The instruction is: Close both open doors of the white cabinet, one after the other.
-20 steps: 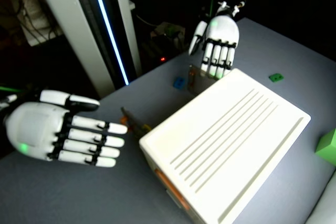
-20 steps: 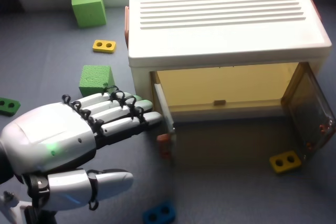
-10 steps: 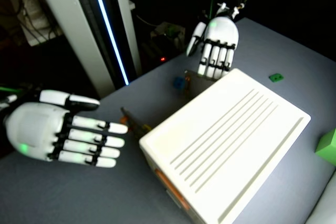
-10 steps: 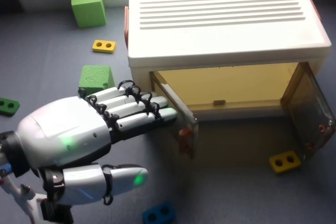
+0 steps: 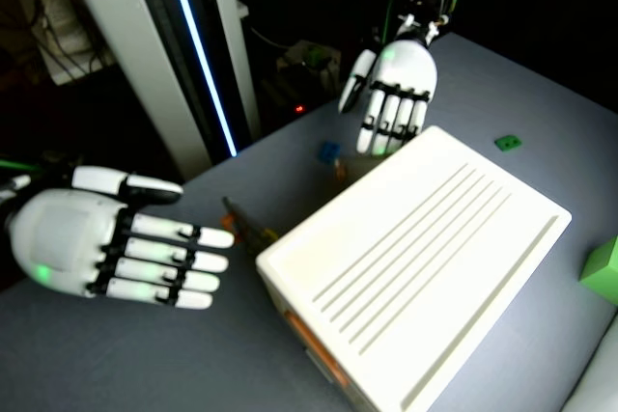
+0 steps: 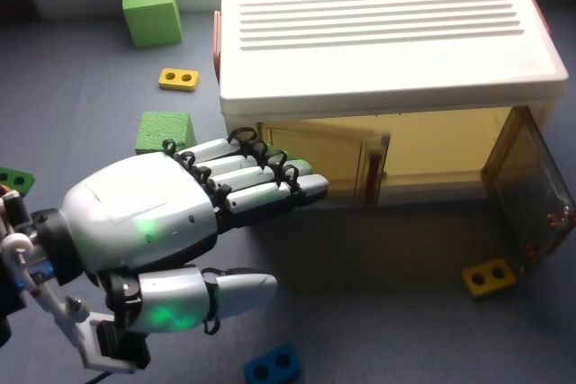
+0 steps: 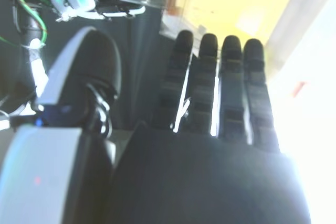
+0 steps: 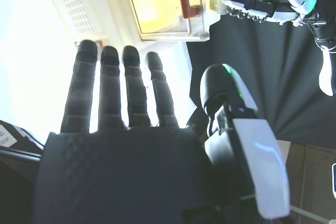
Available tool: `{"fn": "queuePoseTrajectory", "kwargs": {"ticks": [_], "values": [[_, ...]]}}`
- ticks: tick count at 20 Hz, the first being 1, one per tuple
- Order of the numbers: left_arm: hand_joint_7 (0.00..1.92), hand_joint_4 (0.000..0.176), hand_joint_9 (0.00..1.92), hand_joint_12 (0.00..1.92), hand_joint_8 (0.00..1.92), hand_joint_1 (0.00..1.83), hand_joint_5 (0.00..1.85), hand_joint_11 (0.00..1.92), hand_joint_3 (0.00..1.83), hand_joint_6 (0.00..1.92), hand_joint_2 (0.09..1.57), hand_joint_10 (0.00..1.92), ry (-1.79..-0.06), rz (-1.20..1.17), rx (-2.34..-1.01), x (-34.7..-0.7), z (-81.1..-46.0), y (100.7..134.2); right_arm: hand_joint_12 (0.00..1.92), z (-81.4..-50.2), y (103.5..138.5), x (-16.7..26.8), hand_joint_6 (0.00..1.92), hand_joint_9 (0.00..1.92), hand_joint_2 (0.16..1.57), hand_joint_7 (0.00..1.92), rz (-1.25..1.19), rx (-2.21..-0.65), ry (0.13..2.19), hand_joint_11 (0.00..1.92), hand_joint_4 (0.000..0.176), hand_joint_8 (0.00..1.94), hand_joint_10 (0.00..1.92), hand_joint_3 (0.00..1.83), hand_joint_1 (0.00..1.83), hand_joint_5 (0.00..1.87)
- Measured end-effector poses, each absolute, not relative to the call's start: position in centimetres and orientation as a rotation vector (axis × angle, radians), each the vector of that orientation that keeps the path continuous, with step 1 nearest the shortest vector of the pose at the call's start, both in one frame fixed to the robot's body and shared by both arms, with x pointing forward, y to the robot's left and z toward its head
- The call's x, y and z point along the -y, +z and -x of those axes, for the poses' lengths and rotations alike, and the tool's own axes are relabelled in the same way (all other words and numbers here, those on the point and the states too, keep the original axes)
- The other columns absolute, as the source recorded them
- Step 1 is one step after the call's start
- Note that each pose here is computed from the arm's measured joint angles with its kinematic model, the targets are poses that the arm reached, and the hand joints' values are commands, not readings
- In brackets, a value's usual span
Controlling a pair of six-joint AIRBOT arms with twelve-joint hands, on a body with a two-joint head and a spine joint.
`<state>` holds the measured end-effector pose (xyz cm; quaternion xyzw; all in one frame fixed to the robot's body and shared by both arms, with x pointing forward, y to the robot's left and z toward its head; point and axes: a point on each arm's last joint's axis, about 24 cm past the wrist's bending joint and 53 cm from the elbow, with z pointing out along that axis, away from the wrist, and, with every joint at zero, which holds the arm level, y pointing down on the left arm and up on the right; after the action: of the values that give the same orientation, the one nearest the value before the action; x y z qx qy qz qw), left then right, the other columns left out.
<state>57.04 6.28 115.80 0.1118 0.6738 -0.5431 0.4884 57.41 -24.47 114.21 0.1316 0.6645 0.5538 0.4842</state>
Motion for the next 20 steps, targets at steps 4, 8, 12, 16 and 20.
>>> {"fn": "queuePoseTrajectory", "kwargs": {"ticks": [4,8,12,16,20], "values": [[0.10,0.000,0.11,0.32,0.00,0.00,0.12,0.00,0.00,0.00,1.48,0.00,-1.318,-0.276,-1.632,-6.2,-57.2,115.9,0.00,-57.5,114.1,24.5,0.00,0.14,1.43,0.17,-0.321,-1.621,1.345,0.18,0.038,0.00,0.00,0.00,0.18,0.17],[0.12,0.000,0.11,0.31,0.00,0.00,0.15,0.00,0.00,0.00,1.48,0.01,-1.343,-0.276,-1.647,-6.2,-56.0,115.6,0.01,-57.3,114.1,24.4,0.00,0.15,1.44,0.16,-0.314,-1.627,1.348,0.20,0.029,0.00,0.00,0.00,0.18,0.16],[0.07,0.000,0.07,0.32,0.00,0.00,0.10,0.00,0.00,0.00,1.49,0.00,-1.307,-0.245,-1.716,-7.5,-55.8,114.0,0.00,-57.1,113.7,24.1,0.00,0.12,1.45,0.14,-0.302,-1.646,1.350,0.19,0.008,0.00,0.00,0.00,0.14,0.15],[0.08,0.000,0.10,0.47,0.00,0.00,0.15,0.00,0.00,0.00,1.47,0.00,-1.299,-0.208,-1.728,-8.6,-55.6,113.9,0.00,-57.1,113.4,24.0,0.00,0.01,1.47,0.04,-0.300,-1.665,1.345,0.12,0.015,0.00,0.00,0.00,0.07,0.09],[0.06,0.000,0.08,0.44,0.01,0.00,0.08,0.00,0.00,0.01,1.49,0.01,-1.242,-0.155,-1.739,-10.6,-55.7,113.7,0.00,-57.0,112.9,23.3,0.00,0.00,1.46,0.02,-0.284,-1.692,1.349,0.04,0.008,0.00,0.00,0.00,0.04,0.05]]}}
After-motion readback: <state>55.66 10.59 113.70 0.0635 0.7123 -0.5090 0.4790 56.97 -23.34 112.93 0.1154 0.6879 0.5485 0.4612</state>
